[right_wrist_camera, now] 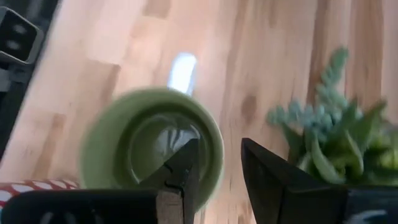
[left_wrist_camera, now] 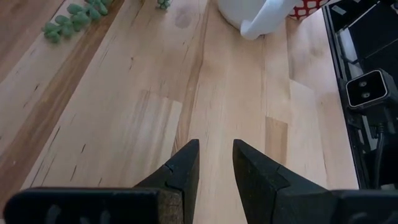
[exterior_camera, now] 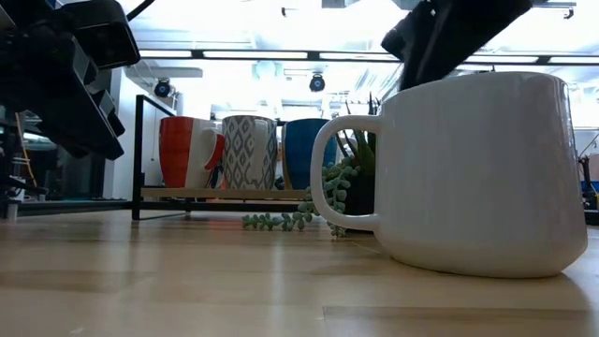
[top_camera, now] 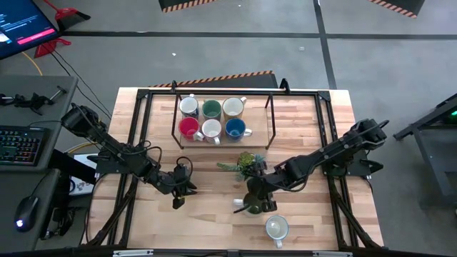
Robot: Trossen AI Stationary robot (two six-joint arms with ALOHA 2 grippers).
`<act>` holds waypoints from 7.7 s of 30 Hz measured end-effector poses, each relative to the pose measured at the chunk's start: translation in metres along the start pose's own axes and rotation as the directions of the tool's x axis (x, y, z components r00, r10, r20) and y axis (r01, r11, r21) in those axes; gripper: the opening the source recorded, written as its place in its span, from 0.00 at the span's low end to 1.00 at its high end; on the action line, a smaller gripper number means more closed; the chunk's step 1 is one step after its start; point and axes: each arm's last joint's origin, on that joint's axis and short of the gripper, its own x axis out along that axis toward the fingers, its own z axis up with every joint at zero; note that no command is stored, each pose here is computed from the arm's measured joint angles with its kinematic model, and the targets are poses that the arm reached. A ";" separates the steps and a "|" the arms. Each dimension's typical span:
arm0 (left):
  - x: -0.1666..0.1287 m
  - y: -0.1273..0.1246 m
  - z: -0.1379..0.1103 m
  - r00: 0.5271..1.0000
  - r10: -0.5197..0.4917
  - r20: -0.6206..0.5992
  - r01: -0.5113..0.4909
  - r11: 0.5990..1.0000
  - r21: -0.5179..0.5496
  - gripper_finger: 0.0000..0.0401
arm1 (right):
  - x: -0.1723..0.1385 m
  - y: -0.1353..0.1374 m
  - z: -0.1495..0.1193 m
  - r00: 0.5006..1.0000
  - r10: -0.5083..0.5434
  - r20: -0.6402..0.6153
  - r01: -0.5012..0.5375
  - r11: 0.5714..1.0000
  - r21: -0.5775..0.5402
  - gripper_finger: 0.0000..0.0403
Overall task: Place coffee mugs
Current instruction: Put the white mug on the shelf
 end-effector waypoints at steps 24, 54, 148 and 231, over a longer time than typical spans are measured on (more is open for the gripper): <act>0.000 -0.001 0.001 1.000 -0.007 0.007 0.007 1.000 -0.003 0.22 | 0.028 0.005 0.003 0.998 0.059 -0.006 -0.059 0.974 -0.217 0.25; 0.000 -0.001 0.001 1.000 -0.007 0.007 0.008 1.000 -0.003 0.22 | 0.058 -0.002 -0.002 0.997 0.042 -0.061 -0.057 0.958 -0.280 0.25; 0.000 0.001 -0.001 1.000 0.008 -0.008 -0.008 0.998 0.065 0.22 | -0.090 -0.121 0.064 0.488 -0.868 -0.092 0.864 0.465 0.194 0.00; 0.000 0.003 -0.004 0.998 0.011 -0.057 -0.001 0.985 0.173 0.22 | -0.071 -0.299 0.019 0.680 -0.496 -0.539 0.715 0.610 0.341 0.00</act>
